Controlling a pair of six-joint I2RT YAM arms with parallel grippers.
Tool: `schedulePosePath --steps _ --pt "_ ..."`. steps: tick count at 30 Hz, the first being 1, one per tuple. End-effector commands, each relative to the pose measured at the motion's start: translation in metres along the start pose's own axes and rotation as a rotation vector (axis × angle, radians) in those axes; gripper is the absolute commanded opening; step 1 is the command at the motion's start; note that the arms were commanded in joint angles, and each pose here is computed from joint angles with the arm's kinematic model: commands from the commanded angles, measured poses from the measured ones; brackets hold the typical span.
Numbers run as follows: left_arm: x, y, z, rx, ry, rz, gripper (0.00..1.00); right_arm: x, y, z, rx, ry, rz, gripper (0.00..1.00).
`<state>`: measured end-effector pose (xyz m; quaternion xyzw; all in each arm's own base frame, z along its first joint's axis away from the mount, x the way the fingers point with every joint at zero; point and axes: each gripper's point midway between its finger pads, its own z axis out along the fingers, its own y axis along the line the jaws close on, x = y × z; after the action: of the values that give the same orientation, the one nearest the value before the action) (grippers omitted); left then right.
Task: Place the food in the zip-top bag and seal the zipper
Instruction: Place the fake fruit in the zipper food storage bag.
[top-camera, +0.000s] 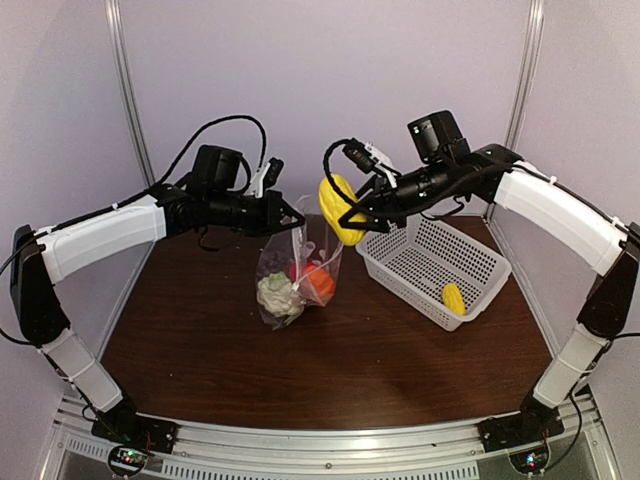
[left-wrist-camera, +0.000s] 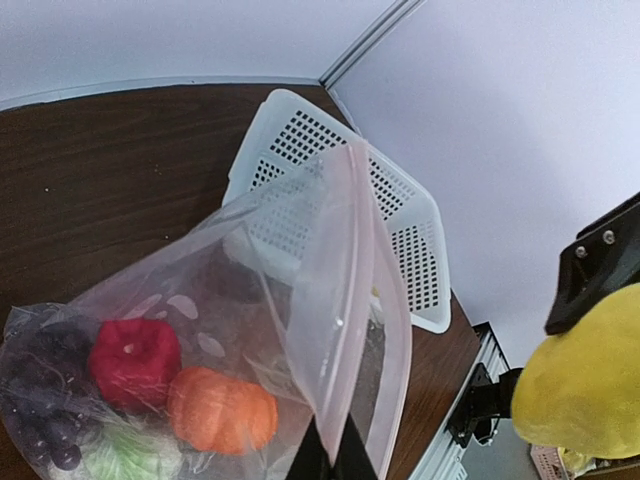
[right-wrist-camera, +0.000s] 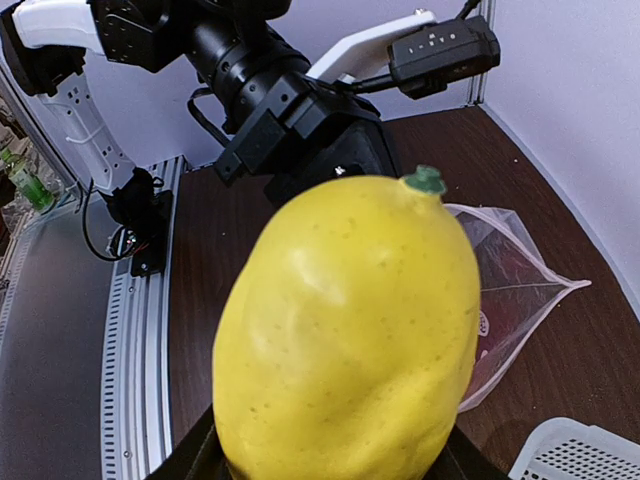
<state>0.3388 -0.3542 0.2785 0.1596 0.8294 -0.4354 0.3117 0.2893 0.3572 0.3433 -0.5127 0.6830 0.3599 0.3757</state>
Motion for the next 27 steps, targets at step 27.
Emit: schedulePosePath --steps 27 --pt "-0.030 0.003 -0.015 -0.066 -0.135 -0.045 0.00 0.055 -0.081 0.075 0.444 0.081 0.171 0.40"
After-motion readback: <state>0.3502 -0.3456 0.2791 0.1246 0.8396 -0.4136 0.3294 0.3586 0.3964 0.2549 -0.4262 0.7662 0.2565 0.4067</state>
